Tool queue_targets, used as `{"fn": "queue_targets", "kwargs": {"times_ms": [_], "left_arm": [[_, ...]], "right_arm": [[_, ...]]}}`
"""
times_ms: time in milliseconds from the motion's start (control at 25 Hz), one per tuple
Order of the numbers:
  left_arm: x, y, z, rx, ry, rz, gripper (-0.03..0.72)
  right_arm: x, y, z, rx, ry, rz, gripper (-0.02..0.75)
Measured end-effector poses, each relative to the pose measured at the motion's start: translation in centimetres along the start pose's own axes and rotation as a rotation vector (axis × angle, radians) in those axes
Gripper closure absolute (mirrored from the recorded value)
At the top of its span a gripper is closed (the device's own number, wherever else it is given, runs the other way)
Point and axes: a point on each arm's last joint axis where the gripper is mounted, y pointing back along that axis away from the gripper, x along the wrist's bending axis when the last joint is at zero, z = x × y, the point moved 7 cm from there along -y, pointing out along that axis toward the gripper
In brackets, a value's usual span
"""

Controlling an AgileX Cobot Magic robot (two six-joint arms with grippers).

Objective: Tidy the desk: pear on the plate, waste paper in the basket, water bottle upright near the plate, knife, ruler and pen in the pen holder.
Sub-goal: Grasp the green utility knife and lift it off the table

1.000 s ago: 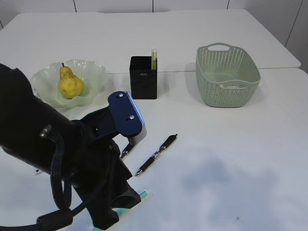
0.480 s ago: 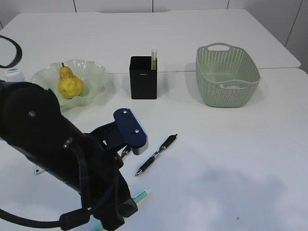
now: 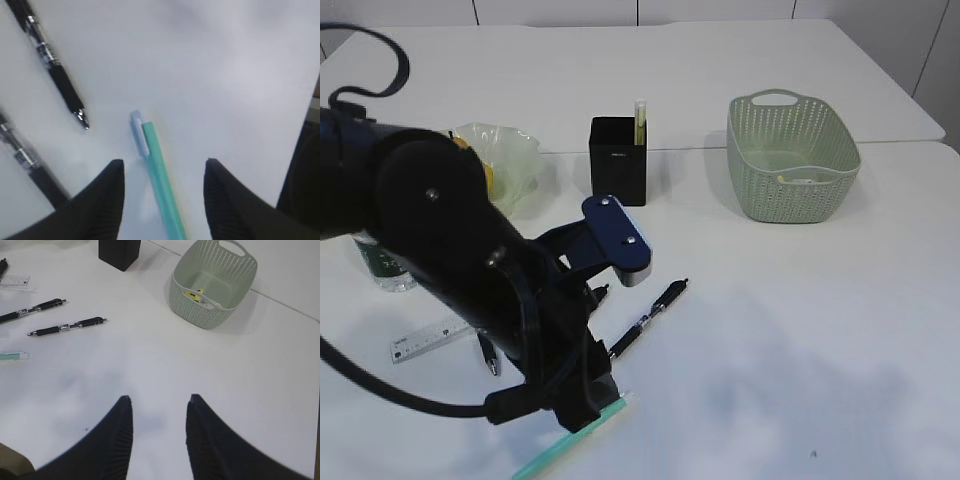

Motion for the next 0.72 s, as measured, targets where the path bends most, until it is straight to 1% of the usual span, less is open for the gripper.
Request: {"fn": "queue_targets", "kwargs": {"times_ms": [120,200,280,400,560,720], "left_arm": [[1.1,0.0,0.6,0.055,-0.002,0.039,0.325],[1.7,-0.2,0.5,0.111,0.003,0.063,0.325],[2.1,-0.3,0.6,0.147,0.012,0.073,0.325],[2.4,-0.4,0.6,0.177,0.042,0.080,0.325],[2.5,-0.3,0.3,0.201,0.090,0.084,0.324],[2.4,-0.5,-0.5,0.261,0.150,0.083,0.323]], "right_arm": [[0.0,0.0,0.0,0.000,-0.002,0.000,0.437],[0.0,0.0,0.0,0.000,-0.004,0.000,0.437],[0.0,0.0,0.0,0.000,-0.004,0.000,0.437],[0.0,0.0,0.0,0.000,-0.007,0.001,0.437],[0.0,0.0,0.0,0.000,-0.008,0.001,0.437],[0.0,0.0,0.0,0.000,-0.008,0.001,0.437]]}}
